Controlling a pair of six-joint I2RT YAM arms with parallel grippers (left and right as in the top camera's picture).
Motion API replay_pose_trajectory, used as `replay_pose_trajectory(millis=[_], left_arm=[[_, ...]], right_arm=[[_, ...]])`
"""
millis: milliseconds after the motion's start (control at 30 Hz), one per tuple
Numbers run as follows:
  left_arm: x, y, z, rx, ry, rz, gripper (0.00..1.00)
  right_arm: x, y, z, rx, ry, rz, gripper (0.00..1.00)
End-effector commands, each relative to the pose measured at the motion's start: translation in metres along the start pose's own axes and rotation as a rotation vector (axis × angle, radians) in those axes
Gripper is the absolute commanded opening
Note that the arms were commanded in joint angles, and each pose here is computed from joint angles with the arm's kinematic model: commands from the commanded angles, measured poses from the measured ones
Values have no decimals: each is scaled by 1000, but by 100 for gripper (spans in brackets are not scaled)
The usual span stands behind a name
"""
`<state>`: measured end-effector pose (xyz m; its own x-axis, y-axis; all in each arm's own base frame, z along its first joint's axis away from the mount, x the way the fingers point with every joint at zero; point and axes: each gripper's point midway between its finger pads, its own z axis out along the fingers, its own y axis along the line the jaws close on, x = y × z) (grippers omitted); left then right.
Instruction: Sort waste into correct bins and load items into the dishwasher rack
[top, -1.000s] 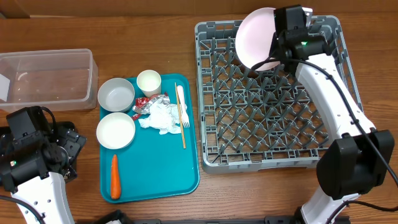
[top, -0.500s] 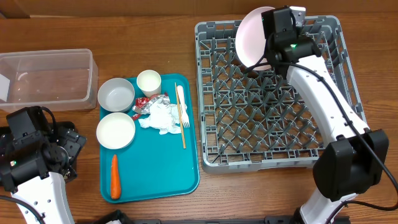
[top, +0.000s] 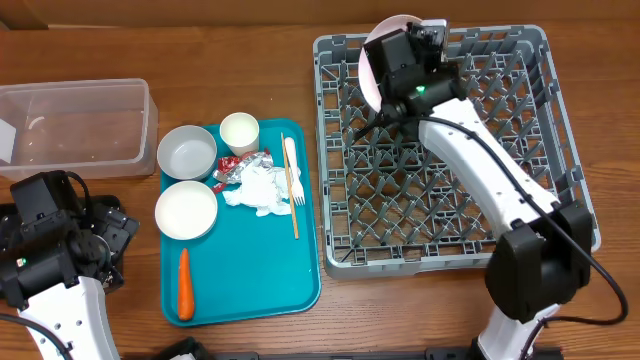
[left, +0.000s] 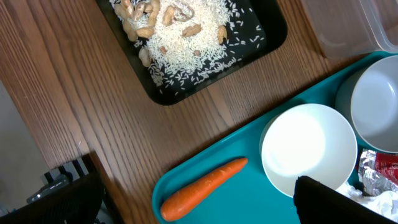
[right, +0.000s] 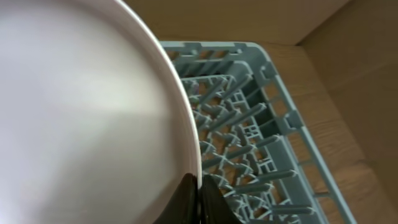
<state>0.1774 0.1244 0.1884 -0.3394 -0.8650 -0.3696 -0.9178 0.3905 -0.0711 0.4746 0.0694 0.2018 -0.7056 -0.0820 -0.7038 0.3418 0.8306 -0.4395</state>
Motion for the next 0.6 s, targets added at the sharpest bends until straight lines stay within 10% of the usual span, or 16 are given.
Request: replay_pose_trajectory(millis=[0, 567], left_arm=[[-7, 2, -5, -2, -31, -30, 100], [-7, 2, -5, -2, -31, -30, 100]], right_arm=[[-6, -11, 4, 101, -27, -11, 4], [-7, -5, -11, 109, -48, -47, 5]])
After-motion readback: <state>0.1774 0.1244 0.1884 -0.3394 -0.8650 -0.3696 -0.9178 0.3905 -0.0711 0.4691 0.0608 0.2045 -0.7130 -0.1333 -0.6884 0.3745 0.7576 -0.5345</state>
